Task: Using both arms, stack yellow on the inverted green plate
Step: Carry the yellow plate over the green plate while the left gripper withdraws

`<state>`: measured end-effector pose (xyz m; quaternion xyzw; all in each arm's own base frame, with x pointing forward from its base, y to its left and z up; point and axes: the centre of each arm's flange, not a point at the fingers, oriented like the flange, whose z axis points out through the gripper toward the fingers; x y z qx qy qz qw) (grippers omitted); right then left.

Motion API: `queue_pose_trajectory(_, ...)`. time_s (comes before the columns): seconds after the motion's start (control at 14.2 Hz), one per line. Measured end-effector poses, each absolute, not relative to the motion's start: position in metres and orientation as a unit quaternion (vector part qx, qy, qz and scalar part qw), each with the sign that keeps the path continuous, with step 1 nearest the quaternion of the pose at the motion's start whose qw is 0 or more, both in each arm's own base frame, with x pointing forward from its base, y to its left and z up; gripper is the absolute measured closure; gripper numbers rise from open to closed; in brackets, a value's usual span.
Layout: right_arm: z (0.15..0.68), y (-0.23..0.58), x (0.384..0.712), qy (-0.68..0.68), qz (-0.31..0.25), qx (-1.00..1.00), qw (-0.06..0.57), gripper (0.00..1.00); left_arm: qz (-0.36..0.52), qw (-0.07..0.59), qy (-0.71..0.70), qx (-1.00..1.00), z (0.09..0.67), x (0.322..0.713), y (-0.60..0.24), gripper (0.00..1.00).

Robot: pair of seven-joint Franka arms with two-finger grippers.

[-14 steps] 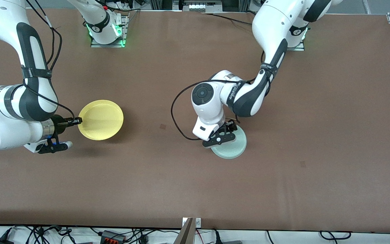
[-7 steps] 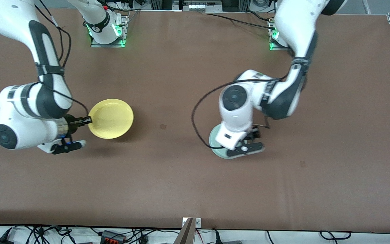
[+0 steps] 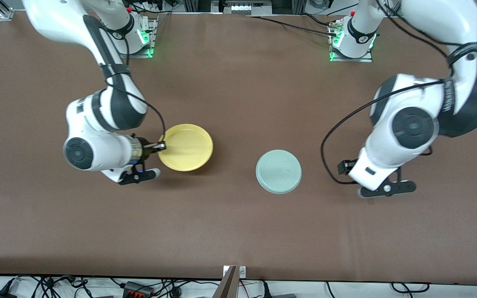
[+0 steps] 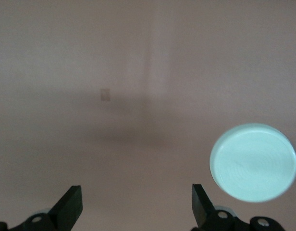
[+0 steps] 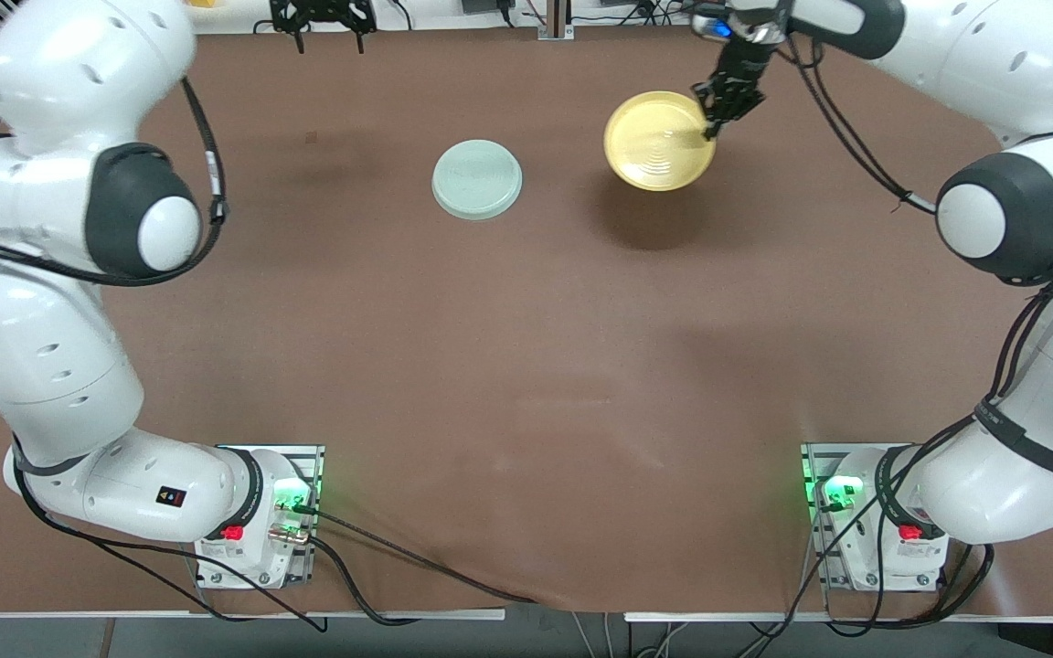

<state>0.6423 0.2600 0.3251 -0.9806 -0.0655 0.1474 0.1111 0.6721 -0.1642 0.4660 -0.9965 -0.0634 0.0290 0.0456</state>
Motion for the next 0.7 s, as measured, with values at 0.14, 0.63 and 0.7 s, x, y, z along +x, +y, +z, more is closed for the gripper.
queue_pose_trajectory(0.14, 0.307, 0.310, 0.633, -0.022, 0.135, -0.982, 0.129, 0.97, 0.036, 0.023, -0.047, -0.998, 0.490, 0.650, -0.144, 0.00)
queue_pose_trajectory(0.63, 0.266, 0.458, 0.604, 0.110, 0.139, -0.968, 0.176, 0.97, 0.029, 0.016, 0.020, -0.999, 0.523, 0.585, -0.065, 0.00)
queue_pose_trajectory(0.7, 0.260, 0.469, 0.603, 0.123, 0.140, -0.964, 0.190, 0.97, 0.025, 0.016, 0.028, -0.999, 0.529, 0.582, -0.058, 0.00)
